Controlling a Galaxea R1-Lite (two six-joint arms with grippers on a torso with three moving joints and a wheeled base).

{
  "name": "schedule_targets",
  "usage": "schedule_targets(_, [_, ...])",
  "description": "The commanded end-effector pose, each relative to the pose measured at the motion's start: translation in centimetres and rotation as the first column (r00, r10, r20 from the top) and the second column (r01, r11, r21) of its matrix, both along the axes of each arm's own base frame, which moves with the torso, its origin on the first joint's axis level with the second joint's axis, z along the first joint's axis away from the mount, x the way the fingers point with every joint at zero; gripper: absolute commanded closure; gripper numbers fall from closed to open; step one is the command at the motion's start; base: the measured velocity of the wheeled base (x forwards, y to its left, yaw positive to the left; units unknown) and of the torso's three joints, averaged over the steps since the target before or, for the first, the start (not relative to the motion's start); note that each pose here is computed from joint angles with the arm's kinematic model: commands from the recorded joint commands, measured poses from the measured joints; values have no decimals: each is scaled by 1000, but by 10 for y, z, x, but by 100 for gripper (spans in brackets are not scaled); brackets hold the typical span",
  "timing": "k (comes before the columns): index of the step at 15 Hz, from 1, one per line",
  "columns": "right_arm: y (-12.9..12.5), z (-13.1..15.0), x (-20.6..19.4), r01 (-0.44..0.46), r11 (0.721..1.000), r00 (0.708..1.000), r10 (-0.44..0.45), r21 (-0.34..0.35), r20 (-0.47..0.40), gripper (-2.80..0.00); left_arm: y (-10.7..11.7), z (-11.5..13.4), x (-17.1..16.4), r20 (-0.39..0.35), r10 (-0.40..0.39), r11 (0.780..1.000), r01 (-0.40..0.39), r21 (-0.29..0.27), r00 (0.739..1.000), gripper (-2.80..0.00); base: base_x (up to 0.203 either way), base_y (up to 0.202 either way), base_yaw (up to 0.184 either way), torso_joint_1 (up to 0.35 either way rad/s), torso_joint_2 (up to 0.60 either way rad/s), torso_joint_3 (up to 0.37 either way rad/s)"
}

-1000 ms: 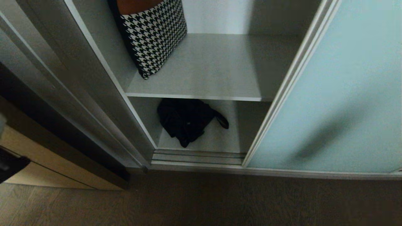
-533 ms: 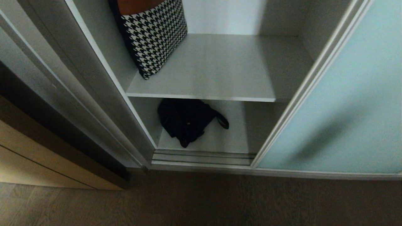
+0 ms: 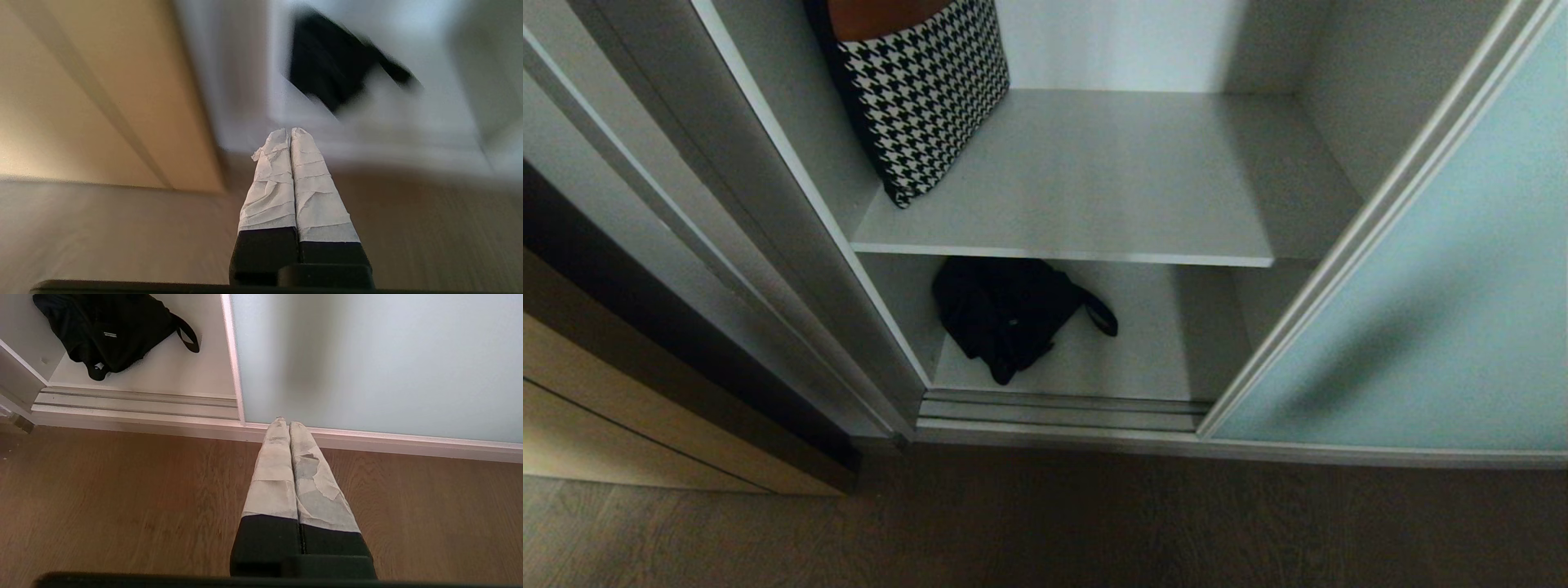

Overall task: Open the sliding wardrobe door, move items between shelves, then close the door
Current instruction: Open the door

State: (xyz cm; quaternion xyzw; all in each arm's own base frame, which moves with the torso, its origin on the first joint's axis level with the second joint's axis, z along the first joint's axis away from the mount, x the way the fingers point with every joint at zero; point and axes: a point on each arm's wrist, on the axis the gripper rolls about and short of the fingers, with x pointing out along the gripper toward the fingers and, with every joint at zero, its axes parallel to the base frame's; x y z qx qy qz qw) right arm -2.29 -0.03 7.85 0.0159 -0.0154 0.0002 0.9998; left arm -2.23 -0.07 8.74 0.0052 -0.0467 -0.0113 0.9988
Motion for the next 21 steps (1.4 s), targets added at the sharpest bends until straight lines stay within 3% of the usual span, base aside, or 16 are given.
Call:
schedule_targets(1, [0, 0, 0, 0, 1000, 1000, 0, 1, 3, 0, -2, -4, -3, -73, -63, 998, 64, 14, 995, 0, 0, 0, 0, 0, 0, 0])
schedule_targets(2, [0, 0, 0, 0, 1000, 1000, 0, 1, 2, 0, -2, -5, -4, -114, -66, 998, 64, -24, 991, 0, 0, 0, 0, 0, 0, 0])
schedule_targets(4, [0, 0, 0, 0, 1000, 1000, 0, 1, 1, 0, -1, -5, -5, -127, -73, 987, 53, -149, 989, 0, 0, 0, 0, 0, 0, 0])
schedule_targets(5, [0, 0, 0, 0, 1000, 1000, 0, 1, 1, 0, -1, -5, -5, -126, -74, 984, 52, -169, 989, 0, 0, 0, 0, 0, 0, 0])
schedule_targets(6, [0, 0, 0, 0, 1000, 1000, 0, 1, 3, 0, -1, -5, -5, -123, -70, 988, 52, -147, 990, 0, 0, 0, 0, 0, 0, 0])
schedule_targets(7, [0, 0, 0, 0, 1000, 1000, 0, 0, 1, 0, -1, -4, -5, -121, -64, 995, 54, -81, 991, 0, 0, 0, 0, 0, 0, 0])
schedule_targets(9, [0, 0, 0, 0, 1000, 1000, 0, 0, 3, 0, -1, -4, -4, -97, -47, 992, 58, 111, 994, 0, 0, 0, 0, 0, 0, 0])
schedule_targets(10, [0, 0, 0, 0, 1000, 1000, 0, -1, 3, 0, -1, -7, -2, -83, -29, 985, 43, 165, 996, 0, 0, 0, 0, 0, 0, 0])
schedule_targets(11, [0, 0, 0, 0, 1000, 1000, 0, 1, 1, 0, -1, -13, 0, -102, -16, 986, 32, 162, 995, 0, 0, 0, 0, 0, 0, 0])
schedule_targets(13, [0, 0, 0, 0, 1000, 1000, 0, 1, 1, 0, 0, -12, -2, -142, 0, 997, 12, 80, 990, 0, 0, 0, 0, 0, 0, 0])
schedule_targets(16, [0, 0, 0, 0, 1000, 1000, 0, 1, 2, 0, 0, -11, -1, -94, 17, 999, -12, 53, 995, 0, 0, 0, 0, 0, 0, 0])
schedule_targets(21, [0, 0, 0, 0, 1000, 1000, 0, 1, 2, 0, 0, -11, 0, -89, 23, 999, -19, 47, 996, 0, 0, 0, 0, 0, 0, 0])
